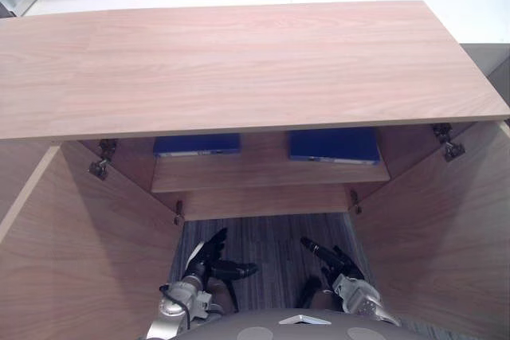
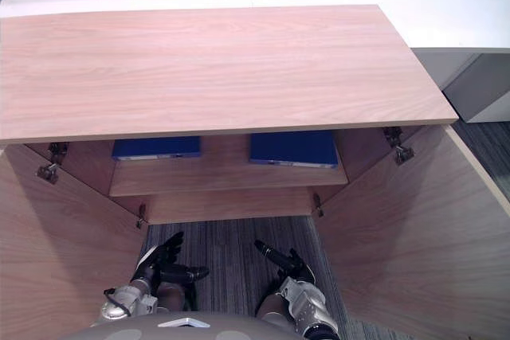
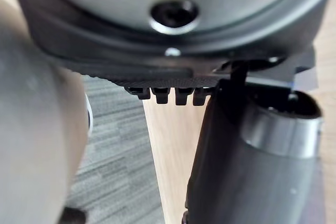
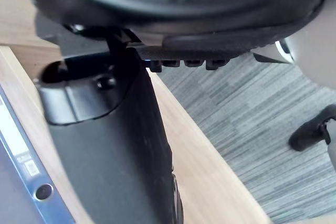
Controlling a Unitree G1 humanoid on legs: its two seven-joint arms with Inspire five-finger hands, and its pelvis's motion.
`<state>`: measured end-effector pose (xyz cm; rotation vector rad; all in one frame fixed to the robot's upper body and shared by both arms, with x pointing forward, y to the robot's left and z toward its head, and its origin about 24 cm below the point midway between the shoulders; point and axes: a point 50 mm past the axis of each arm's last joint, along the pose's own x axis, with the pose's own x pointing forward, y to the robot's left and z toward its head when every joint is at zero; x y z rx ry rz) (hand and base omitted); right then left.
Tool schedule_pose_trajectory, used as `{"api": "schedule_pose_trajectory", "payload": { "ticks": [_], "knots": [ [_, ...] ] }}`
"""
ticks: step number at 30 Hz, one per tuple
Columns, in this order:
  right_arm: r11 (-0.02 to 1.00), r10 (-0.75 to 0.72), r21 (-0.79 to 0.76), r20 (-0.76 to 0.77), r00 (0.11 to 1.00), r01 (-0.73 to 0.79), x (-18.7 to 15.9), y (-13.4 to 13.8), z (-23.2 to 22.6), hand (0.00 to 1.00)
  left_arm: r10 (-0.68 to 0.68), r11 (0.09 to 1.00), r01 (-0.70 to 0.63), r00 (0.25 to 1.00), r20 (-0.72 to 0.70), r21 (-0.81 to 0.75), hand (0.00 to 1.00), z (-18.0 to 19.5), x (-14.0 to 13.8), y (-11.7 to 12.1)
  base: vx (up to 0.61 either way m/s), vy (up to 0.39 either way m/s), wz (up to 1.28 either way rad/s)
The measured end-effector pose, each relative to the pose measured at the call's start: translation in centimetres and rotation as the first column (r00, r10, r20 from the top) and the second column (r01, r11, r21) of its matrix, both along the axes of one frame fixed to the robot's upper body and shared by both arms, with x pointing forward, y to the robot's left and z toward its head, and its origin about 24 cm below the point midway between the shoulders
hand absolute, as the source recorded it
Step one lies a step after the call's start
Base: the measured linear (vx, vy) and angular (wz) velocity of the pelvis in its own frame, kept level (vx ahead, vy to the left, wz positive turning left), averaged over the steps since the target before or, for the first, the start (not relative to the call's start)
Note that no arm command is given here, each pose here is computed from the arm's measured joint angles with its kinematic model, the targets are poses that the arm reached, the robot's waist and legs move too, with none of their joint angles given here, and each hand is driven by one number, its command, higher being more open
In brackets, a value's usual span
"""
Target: Walk over to the cabinet, pick up the folder, carry it to the office cabinet, place the folder inside the office cabinet, then close the office cabinet door
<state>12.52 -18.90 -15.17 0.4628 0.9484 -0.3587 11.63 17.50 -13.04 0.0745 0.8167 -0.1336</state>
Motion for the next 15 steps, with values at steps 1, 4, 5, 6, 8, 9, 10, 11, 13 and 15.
{"api": "schedule_pose_trajectory", "payload": {
  "ticks": [1, 4, 5, 6, 8, 9, 10, 11, 13, 15],
  "knots": [
    [1.0, 0.014, -0.008, -0.009, 1.0, -0.014, -0.2, -0.1, -0.1, 0.0, 0.015, 1.0, -0.015, 1.0, -0.009, 0.005, 1.0, -0.1, -0.1, 0.1, 0.11, 0.033, 0.18],
    [0.998, 0.056, -0.03, -0.034, 0.998, -0.057, -0.6, -0.1, -0.3, 0.0, 0.057, 0.997, -0.055, 0.998, -0.033, 0.048, 1.0, -0.7, -0.2, 0.8, 0.09, 0.013, 0.09],
    [0.996, 0.079, -0.038, -0.04, 0.996, -0.08, -0.6, -0.1, -0.3, 0.0, 0.083, 0.994, -0.08, 0.995, -0.046, 0.074, 1.0, -1.0, -0.2, 1.2, 0.08, -0.005, 0.0],
    [0.992, 0.115, -0.048, -0.048, 0.992, -0.117, -0.7, 0.1, -0.4, 0.0, 0.119, 0.988, -0.112, 0.991, -0.06, 0.102, 1.0, -1.3, -0.3, 1.5, 0.09, -0.015, -0.04],
    [0.984, 0.163, -0.059, -0.057, 0.985, -0.167, -0.9, 0.4, -0.4, 0.0, 0.172, 0.978, -0.162, 0.983, -0.067, 0.133, 1.0, -1.4, -0.6, 2.1, 0.09, -0.032, -0.08],
    [0.983, 0.168, -0.059, -0.063, 0.984, -0.172, -1.2, 0.5, -0.5, 0.0, 0.193, 0.972, -0.181, 0.979, -0.072, 0.149, 1.0, -1.5, -0.9, 2.3, 0.09, -0.037, -0.07],
    [0.982, 0.173, -0.058, -0.066, 0.983, -0.177, -1.3, 0.5, -0.5, 0.0, 0.213, 0.968, -0.199, 0.974, -0.075, 0.155, 1.0, -1.6, -1.0, 2.5, 0.06, -0.022, -0.08],
    [0.982, 0.178, -0.058, -0.068, 0.982, -0.182, -1.4, 0.6, -0.6, 0.0, 0.229, 0.964, -0.215, 0.97, -0.078, 0.158, 1.0, -1.6, -1.1, 2.7, 0.06, -0.01, -0.12],
    [0.978, 0.195, -0.062, -0.067, 0.979, -0.199, -1.5, 0.7, -0.6, 0.0, 0.282, 0.949, -0.264, 0.955, -0.088, 0.172, 1.0, -1.8, -1.6, 3.2, 0.05, -0.001, -0.12],
    [0.971, 0.225, -0.071, -0.073, 0.972, -0.23, -1.6, 0.9, -0.6, 0.0, 0.318, 0.938, -0.298, 0.943, -0.099, 0.176, 1.0, -2.0, -1.9, 3.3, 0.05, 0.002, -0.11]
  ]
}}
